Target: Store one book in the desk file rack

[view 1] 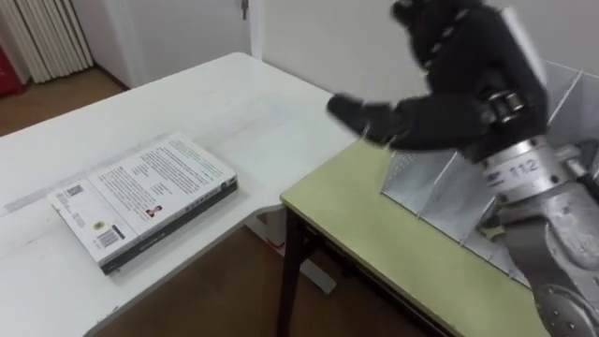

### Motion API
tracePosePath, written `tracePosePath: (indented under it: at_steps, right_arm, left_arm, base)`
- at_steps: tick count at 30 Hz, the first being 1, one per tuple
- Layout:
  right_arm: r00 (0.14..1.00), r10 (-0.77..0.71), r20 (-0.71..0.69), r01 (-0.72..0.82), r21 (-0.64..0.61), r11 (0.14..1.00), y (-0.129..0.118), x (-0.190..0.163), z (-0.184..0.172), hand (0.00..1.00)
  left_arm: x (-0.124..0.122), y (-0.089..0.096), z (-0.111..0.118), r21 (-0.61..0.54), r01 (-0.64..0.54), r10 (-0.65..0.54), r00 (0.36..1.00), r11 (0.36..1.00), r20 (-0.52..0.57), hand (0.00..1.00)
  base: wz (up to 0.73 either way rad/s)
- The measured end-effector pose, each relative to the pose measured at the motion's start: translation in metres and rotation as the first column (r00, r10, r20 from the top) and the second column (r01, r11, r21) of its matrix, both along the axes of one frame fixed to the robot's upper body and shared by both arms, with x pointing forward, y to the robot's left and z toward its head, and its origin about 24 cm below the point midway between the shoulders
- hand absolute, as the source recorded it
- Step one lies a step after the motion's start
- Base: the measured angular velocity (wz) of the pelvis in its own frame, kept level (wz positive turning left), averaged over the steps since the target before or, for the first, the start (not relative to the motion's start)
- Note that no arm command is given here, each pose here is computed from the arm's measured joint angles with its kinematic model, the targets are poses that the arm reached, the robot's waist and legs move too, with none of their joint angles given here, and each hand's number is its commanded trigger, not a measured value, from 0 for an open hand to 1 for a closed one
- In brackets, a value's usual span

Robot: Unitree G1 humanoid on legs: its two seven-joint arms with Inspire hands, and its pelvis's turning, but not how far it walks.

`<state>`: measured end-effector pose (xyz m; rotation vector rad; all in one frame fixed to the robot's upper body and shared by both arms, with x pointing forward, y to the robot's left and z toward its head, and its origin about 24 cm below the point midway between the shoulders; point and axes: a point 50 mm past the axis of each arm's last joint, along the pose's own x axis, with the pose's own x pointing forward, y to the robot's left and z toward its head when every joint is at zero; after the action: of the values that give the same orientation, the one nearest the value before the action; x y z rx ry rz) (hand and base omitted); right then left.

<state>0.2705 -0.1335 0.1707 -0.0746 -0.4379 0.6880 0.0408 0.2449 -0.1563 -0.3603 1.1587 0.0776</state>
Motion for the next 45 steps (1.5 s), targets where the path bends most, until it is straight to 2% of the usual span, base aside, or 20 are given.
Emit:
tracePosePath:
  at_steps: [2, 5, 10, 12, 18, 20, 24, 27, 29, 30, 31, 36, 41, 45]
  right_arm:
    - [0.99, 0.119, -0.073, -0.127, -0.112, 0.986, 0.007, -0.005, -0.017, 0.0]
    - [0.963, 0.19, -0.189, -0.233, -0.244, 0.941, 0.01, -0.009, -0.045, 0.0]
    - [0.862, 0.252, -0.44, -0.409, -0.307, 0.86, 0.011, -0.025, -0.096, 0.0]
    - [0.825, 0.265, -0.499, -0.466, -0.336, 0.819, 0.01, -0.033, -0.108, 0.0]
    - [0.709, 0.138, -0.691, -0.54, -0.406, 0.737, -0.011, -0.05, -0.16, 0.0]
    - [0.646, 0.001, -0.764, -0.54, -0.456, 0.708, -0.027, -0.056, -0.191, 0.0]
    - [0.544, -0.185, -0.819, -0.522, -0.502, 0.69, -0.046, -0.081, -0.233, 0.0]
    - [0.422, -0.326, -0.846, -0.479, -0.513, 0.712, -0.064, -0.108, -0.267, 0.0]
    - [0.295, -0.45, -0.843, -0.445, -0.538, 0.716, -0.083, -0.136, -0.291, 0.0]
    - [0.26, -0.474, -0.841, -0.421, -0.541, 0.728, -0.088, -0.143, -0.296, 0.0]
    - [0.206, -0.516, -0.831, -0.356, -0.555, 0.752, -0.093, -0.15, -0.302, 0.0]
    - [0.071, -0.573, -0.817, -0.175, -0.576, 0.799, -0.095, -0.177, -0.321, 0.0]
    - [-0.12, -0.586, -0.801, 0.015, -0.592, 0.806, -0.102, -0.204, -0.331, 0.0]
    - [-0.203, -0.56, -0.803, 0.093, -0.585, 0.806, -0.105, -0.215, -0.334, 0.0]
  left_arm:
    - [0.002, 0.0, 0.001, -0.014, 0.002, -0.002, 1.0, 1.0, -0.004, 0.0]
    - [0.014, 0.002, 0.003, -0.027, 0.034, -0.034, 0.999, 0.999, 0.004, 0.0]
    - [0.023, 0.005, 0.004, -0.035, 0.067, -0.067, 0.998, 0.997, -0.006, 0.0]
    - [0.022, 0.005, 0.004, -0.035, 0.07, -0.071, 0.997, 0.997, -0.013, 0.0]
    - [0.026, 0.004, 0.004, -0.044, 0.07, -0.071, 0.997, 0.997, -0.024, 0.0]
    - [0.027, 0.003, 0.004, -0.046, 0.071, -0.072, 0.997, 0.996, -0.03, 0.0]
    - [0.025, -0.003, 0.001, -0.033, 0.052, -0.054, 0.998, 0.998, -0.041, 0.0]
    - [0.023, -0.012, -0.003, -0.031, 0.03, -0.031, 0.998, 0.999, -0.049, 0.0]
    - [0.021, -0.018, -0.005, -0.026, 0.017, -0.018, 0.999, 1.0, -0.051, 0.0]
    - [0.019, -0.019, -0.005, -0.023, 0.008, -0.009, 0.998, 1.0, -0.054, 0.0]
    - [0.015, -0.02, -0.006, -0.012, -0.006, 0.006, 0.998, 1.0, -0.064, 0.0]
    - [0.007, -0.015, -0.007, 0.052, -0.025, 0.028, 0.998, 0.998, -0.063, 0.0]
    - [-0.007, -0.013, -0.008, 0.082, -0.073, 0.079, 0.994, 0.994, -0.075, 0.0]
    - [-0.01, -0.012, -0.008, 0.109, -0.082, 0.091, 0.992, 0.991, -0.085, 0.0]
  base:
    - [0.0]
    - [0.01]
    - [0.01]
    - [0.0]
    - [0.01]
    - [0.0]
    - [0.04]
    - [0.04]
    - [0.02]
    - [0.0]
    - [0.0]
    - [0.1]
    - [0.18]
    - [-0.01]
